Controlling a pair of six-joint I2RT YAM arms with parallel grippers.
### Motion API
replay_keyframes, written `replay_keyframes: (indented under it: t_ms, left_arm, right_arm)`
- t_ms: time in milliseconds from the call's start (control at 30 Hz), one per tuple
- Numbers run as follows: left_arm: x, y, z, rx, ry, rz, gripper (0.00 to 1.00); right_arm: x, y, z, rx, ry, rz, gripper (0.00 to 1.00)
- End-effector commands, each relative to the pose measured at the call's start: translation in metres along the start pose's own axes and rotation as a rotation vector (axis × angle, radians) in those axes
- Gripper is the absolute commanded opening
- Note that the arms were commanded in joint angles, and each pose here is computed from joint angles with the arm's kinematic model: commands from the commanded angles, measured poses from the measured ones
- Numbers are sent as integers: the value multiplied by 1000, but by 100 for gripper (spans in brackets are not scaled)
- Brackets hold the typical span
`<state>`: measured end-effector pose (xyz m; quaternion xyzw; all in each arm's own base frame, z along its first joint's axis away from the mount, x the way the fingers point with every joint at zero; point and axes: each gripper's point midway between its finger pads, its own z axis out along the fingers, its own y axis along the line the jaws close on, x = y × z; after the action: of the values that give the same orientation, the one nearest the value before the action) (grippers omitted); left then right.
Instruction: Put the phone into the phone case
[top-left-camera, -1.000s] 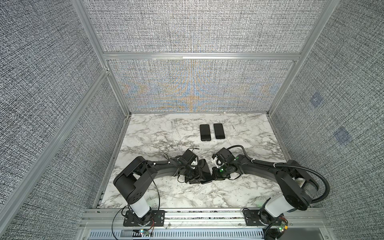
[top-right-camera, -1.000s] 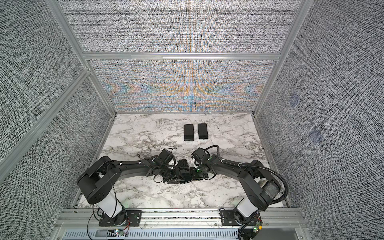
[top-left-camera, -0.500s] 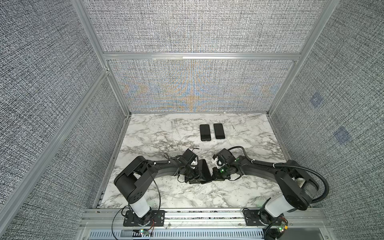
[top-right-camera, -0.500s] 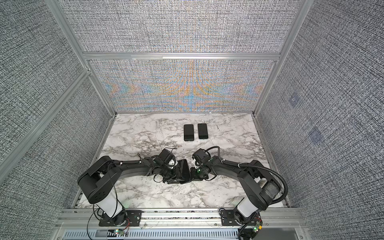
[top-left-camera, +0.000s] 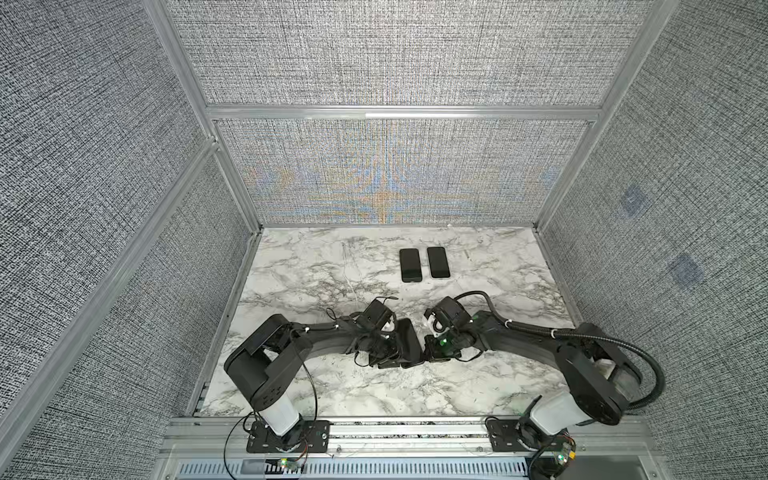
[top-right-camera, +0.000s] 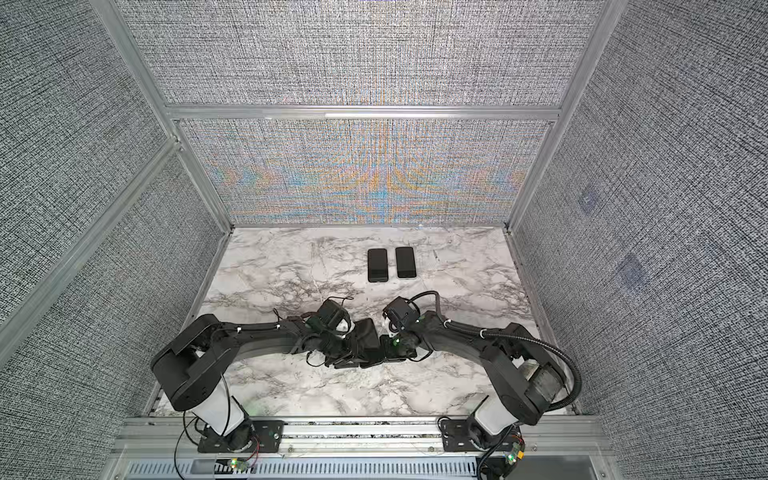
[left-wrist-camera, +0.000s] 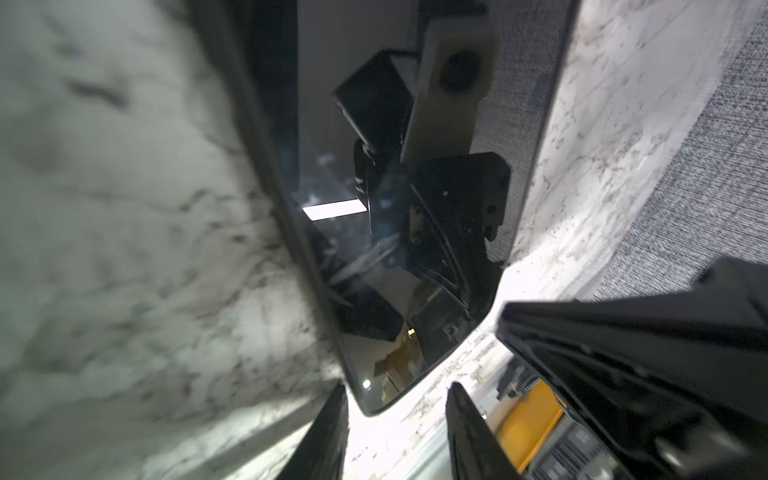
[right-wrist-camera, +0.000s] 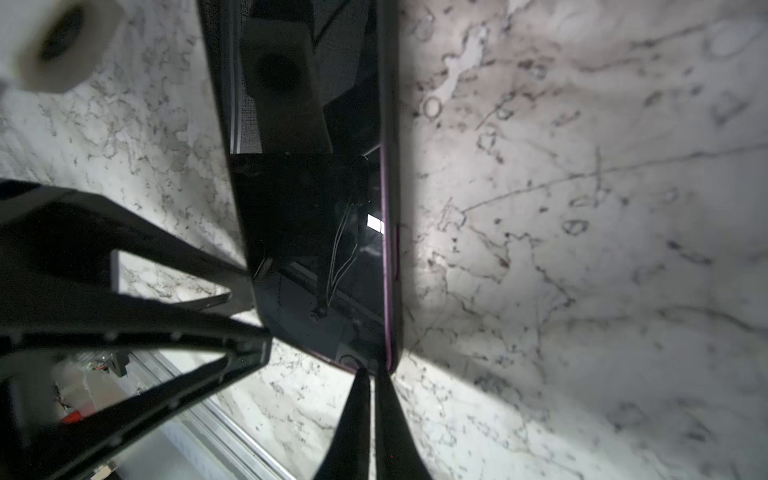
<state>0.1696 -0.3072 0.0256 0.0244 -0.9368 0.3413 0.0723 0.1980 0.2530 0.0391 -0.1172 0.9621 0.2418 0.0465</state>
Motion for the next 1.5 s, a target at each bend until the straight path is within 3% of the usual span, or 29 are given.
replay_keyframes:
  t_ms: [0,333,1467]
  left_arm:
    - [-7,11,-9,-56,-67,2,42]
    - [-9,24,-19,-74,-111,-9,52]
    - [-16,15,-15,-46,-104,6,53]
  right_arm:
    - [1,-9,-10,68,-12,-18,12]
    - [0,-8,-3,124,6,-60,22]
    - [10,-25,16,225,54,-91,19]
